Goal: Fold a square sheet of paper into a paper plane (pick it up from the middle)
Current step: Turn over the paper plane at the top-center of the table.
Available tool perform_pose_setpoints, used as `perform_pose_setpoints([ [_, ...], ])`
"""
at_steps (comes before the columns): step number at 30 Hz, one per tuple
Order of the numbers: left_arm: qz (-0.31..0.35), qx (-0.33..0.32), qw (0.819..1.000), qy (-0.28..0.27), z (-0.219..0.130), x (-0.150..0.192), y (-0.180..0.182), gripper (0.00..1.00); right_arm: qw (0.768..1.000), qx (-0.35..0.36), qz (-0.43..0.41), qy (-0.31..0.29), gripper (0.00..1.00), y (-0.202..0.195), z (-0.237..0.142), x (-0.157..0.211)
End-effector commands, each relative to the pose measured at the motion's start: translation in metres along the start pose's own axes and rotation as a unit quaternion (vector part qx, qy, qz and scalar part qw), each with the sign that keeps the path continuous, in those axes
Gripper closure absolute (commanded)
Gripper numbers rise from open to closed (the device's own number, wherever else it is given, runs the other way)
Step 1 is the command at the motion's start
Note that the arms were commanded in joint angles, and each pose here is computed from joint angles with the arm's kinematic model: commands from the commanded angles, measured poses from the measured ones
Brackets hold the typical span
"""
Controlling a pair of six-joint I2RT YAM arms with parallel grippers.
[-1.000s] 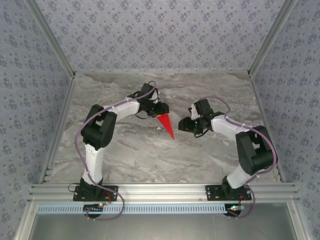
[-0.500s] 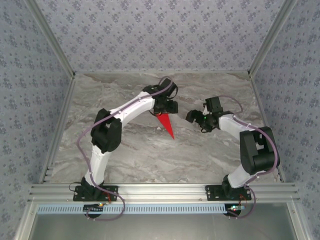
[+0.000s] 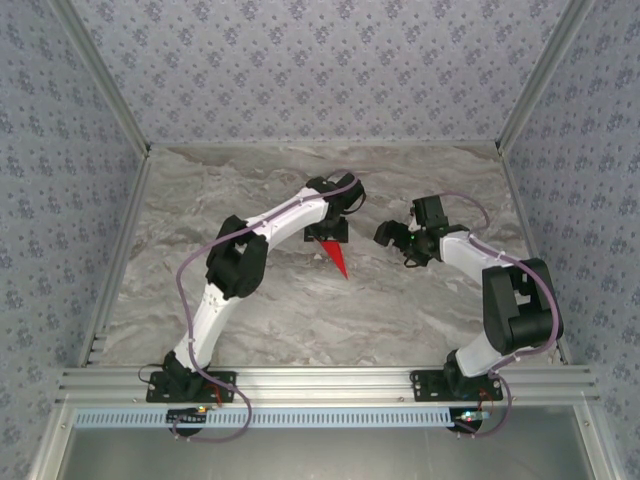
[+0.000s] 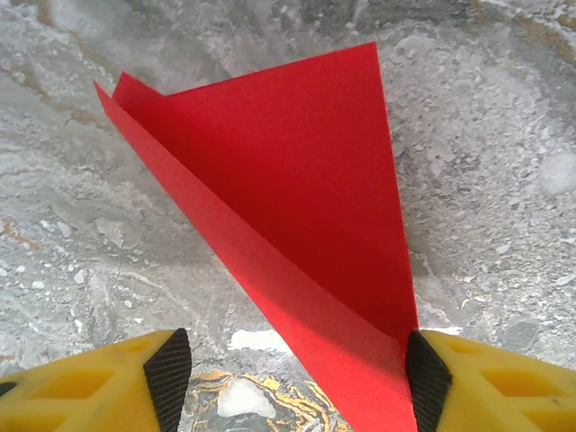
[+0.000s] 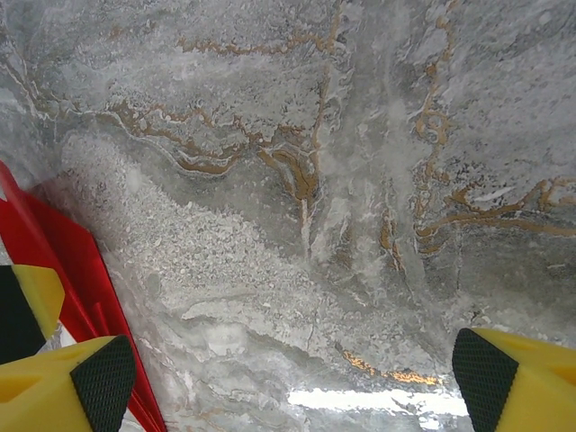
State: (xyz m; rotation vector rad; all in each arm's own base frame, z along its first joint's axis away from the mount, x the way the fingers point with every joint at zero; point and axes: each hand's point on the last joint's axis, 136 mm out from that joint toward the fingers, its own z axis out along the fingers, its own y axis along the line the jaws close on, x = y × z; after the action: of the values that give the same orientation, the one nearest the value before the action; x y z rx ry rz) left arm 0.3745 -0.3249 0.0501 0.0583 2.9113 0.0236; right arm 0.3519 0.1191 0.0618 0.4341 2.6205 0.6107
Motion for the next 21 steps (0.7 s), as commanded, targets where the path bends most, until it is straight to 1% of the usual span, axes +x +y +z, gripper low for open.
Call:
perform_pose_setpoints([
  [1,-0.015,-0.013,1.000,-0.009,-0.014,-0.004,0.006,0.37,1.000,0.013,0.010,0.005,0.05,-0.006,-0.003,0.002],
  [4,-0.026,-0.011,0.999,-0.016,-0.018,-0.006,0.007,0.40,1.000,0.012,0.011,0.010,0.06,-0.005,-0.002,0.002],
  [8,-0.036,-0.010,0.999,-0.019,-0.018,-0.004,0.008,0.48,1.000,0.010,0.010,0.014,0.07,-0.004,0.000,0.003],
  [15,-0.053,-0.004,0.998,-0.021,-0.018,-0.004,0.011,0.57,1.000,0.010,0.011,0.019,0.08,-0.004,0.002,0.004],
  [18,-0.061,-0.001,0.998,-0.025,-0.017,-0.005,0.012,0.66,1.000,0.009,0.011,0.021,0.08,-0.003,0.002,0.005],
  [20,-0.068,0.004,0.997,-0.028,-0.019,-0.007,0.015,0.75,1.000,0.007,0.012,0.024,0.08,-0.003,0.002,0.006],
  [21,-0.072,0.015,0.997,-0.036,-0.025,-0.011,0.014,0.82,1.000,0.005,0.011,0.022,0.08,-0.001,0.001,0.005],
])
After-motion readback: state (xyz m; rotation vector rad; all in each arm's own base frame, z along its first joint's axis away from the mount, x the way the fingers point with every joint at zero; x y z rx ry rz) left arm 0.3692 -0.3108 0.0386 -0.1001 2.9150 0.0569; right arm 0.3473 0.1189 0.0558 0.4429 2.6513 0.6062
